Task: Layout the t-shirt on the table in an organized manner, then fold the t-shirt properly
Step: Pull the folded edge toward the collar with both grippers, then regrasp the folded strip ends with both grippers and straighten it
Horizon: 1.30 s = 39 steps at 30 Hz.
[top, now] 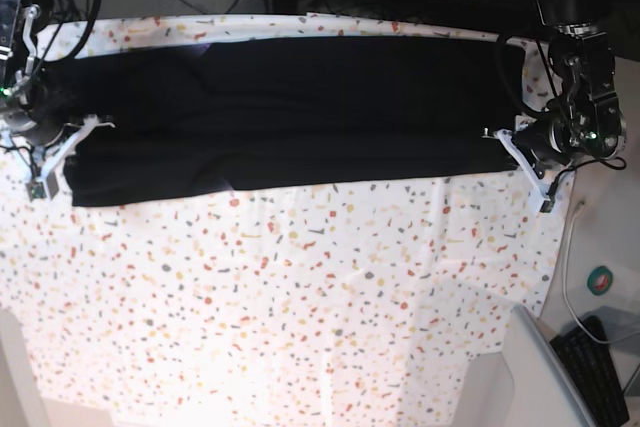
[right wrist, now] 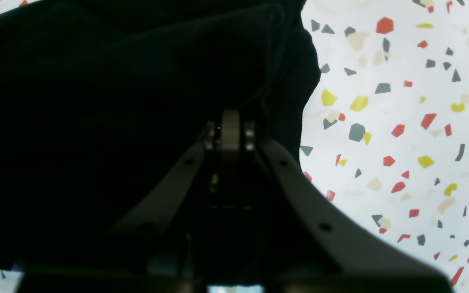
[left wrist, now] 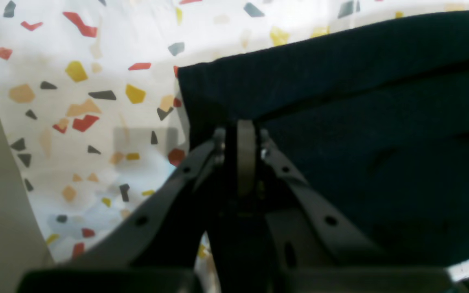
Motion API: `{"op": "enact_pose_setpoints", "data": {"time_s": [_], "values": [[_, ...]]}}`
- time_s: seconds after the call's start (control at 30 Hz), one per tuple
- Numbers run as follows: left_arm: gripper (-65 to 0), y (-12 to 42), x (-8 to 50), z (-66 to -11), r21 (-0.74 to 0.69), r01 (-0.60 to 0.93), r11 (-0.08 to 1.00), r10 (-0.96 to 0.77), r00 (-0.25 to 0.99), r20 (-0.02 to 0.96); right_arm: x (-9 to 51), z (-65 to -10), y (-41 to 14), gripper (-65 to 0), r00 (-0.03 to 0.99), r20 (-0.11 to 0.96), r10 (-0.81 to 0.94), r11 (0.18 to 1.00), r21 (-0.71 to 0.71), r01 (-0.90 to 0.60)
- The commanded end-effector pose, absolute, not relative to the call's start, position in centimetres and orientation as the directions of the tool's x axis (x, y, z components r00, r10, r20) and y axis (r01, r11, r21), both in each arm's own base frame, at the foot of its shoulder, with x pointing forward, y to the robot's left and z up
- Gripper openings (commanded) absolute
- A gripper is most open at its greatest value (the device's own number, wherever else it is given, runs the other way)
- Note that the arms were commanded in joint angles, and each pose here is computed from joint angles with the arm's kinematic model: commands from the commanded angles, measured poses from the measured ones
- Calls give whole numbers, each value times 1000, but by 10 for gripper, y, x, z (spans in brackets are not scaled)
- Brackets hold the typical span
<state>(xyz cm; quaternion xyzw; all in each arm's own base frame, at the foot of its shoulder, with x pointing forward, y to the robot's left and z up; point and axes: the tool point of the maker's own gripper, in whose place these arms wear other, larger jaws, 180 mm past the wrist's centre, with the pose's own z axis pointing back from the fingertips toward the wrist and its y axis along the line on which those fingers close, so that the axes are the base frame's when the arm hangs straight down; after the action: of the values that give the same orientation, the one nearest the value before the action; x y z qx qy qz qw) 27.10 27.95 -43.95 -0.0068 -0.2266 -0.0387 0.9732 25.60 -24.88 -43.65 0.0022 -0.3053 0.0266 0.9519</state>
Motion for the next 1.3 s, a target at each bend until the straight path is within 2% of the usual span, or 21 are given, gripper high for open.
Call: {"op": "enact_pose_setpoints", "data": {"time_s": [0.0, 0.53, 0.7, 0.77, 0.87, 0.97, 1.0, 1.13, 1.23, 1.27], "values": [[-650, 287, 276, -431, 26, 78, 997, -81, 881, 466, 262, -427, -256, -650, 798, 599, 59, 998, -31, -51], [-650, 288, 255, -443, 29, 81, 996, -85, 901, 426, 241, -441, -248, -650, 831, 554, 48, 999, -11, -50], [-650, 289, 253, -443, 32, 82, 996, -88, 902, 423, 228, -447, -249, -650, 878, 477, 49, 999, -13, -49], [-650, 290, 252, -443, 34, 78, 996, -85, 902, 423, 228, -444, -249, -564, 874, 482, 56, 998, -19, -53], [-434, 293, 248, -444, 35, 70, 997, -78, 905, 419, 226, -436, -243, -431, 861, 505, 60, 998, -20, -57], [-267, 300, 252, -433, 55, 62, 997, -80, 892, 446, 226, -416, -246, -413, 831, 554, 40, 999, -36, -24], [-239, 303, 256, -422, 68, 53, 996, -79, 876, 475, 228, -408, -247, -411, 819, 572, 41, 999, -45, -18], [-224, 300, 257, -373, 116, 19, 993, -85, 793, 603, 231, -384, -248, -413, 779, 625, 55, 997, -74, -11], [-229, 275, 254, -376, 82, 40, 996, -81, 786, 612, 251, -379, -245, -414, 750, 661, 37, 999, -52, -4], [-252, 267, 251, -386, 60, 50, 997, -76, 798, 597, 258, -382, -245, -417, 743, 668, 26, 999, -39, 0]]}}
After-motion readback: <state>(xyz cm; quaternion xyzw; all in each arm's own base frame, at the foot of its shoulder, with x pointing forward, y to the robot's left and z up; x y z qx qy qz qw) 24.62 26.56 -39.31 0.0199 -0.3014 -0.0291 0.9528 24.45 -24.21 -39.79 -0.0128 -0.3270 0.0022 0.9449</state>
